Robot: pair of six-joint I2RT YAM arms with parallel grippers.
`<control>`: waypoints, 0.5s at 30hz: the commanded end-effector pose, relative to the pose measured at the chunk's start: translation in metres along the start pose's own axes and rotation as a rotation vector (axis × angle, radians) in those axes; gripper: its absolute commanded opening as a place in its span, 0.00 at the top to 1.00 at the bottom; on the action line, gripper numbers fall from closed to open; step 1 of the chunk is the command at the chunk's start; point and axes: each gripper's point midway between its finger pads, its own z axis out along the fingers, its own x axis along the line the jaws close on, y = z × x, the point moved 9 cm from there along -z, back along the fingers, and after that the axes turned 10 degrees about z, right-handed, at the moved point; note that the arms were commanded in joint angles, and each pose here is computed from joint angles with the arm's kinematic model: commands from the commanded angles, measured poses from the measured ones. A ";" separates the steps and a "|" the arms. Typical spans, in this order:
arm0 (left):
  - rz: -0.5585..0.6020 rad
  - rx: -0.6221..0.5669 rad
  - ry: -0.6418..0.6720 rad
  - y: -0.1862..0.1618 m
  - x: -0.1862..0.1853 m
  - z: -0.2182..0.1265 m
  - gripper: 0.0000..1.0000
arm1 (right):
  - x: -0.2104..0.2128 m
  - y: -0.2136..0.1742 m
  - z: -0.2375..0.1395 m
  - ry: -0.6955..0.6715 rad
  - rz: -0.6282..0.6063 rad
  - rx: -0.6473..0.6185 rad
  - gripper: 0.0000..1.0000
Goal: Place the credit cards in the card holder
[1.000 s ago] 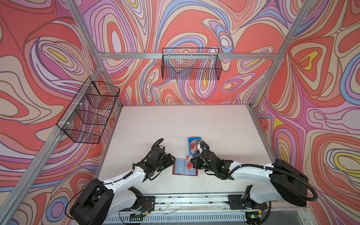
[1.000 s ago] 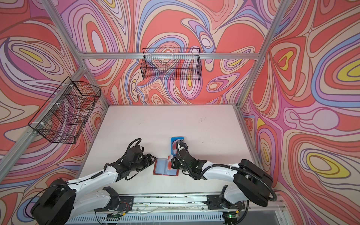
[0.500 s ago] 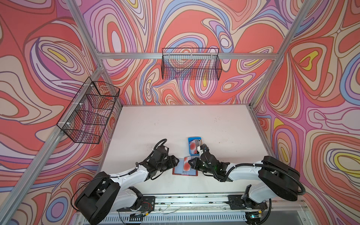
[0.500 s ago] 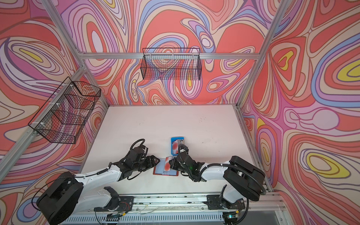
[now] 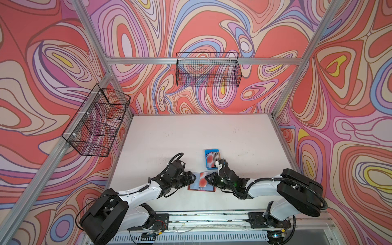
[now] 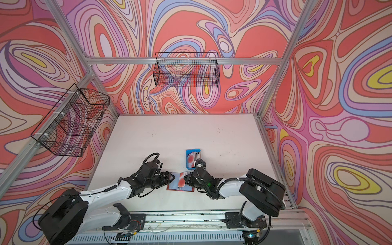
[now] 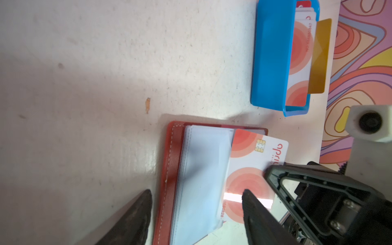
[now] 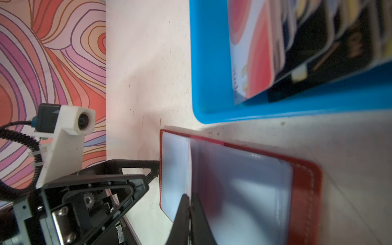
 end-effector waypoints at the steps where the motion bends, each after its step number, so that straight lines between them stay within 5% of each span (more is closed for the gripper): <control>1: -0.004 0.016 0.036 -0.007 0.006 -0.003 0.30 | -0.007 -0.004 0.001 -0.020 0.026 0.010 1.00; 15: 0.018 0.033 0.021 -0.009 0.002 -0.007 0.30 | -0.016 -0.014 0.013 -0.050 0.022 0.063 1.00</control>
